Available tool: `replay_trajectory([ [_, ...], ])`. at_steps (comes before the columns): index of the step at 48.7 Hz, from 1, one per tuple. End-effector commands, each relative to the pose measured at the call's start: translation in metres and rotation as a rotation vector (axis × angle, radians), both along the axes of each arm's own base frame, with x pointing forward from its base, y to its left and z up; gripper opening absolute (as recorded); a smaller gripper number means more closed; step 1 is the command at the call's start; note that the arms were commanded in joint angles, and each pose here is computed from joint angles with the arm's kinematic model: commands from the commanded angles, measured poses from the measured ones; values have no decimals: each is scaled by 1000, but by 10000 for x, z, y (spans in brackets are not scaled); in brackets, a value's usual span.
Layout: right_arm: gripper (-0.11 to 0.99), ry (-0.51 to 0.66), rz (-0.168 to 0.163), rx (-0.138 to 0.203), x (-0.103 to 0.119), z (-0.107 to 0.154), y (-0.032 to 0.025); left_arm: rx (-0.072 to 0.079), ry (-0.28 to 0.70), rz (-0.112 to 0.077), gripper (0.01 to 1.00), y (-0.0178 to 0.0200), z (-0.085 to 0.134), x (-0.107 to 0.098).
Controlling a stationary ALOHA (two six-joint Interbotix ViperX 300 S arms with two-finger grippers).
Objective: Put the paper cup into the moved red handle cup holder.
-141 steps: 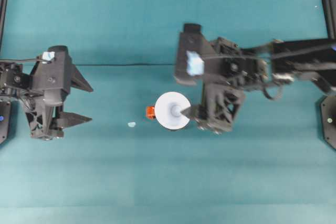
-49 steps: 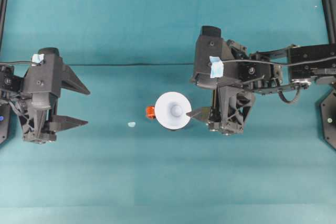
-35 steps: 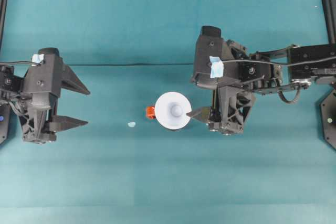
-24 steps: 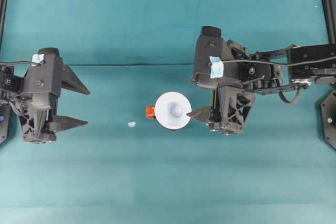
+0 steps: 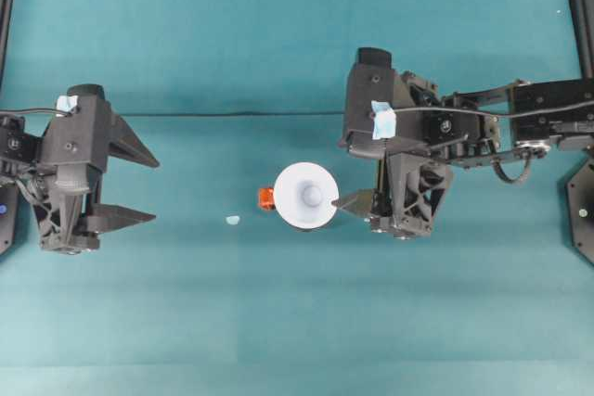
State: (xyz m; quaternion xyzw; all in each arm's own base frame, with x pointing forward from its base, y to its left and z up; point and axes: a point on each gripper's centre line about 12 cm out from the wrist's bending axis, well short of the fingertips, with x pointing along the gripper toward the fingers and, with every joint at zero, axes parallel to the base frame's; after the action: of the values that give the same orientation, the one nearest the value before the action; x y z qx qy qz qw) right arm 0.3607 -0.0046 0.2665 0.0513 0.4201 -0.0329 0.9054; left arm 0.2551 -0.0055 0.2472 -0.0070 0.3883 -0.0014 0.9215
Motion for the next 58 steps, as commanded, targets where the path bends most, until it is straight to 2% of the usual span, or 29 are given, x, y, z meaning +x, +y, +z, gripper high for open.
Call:
replay_trajectory([
  [1,858,-29,6,-8,-7,97,-6,-2,-21,1,890,-3,64,14],
  [58,859,-17,4,-8,-26,52,-12,-2,-21,1,889,-3,64,14],
])
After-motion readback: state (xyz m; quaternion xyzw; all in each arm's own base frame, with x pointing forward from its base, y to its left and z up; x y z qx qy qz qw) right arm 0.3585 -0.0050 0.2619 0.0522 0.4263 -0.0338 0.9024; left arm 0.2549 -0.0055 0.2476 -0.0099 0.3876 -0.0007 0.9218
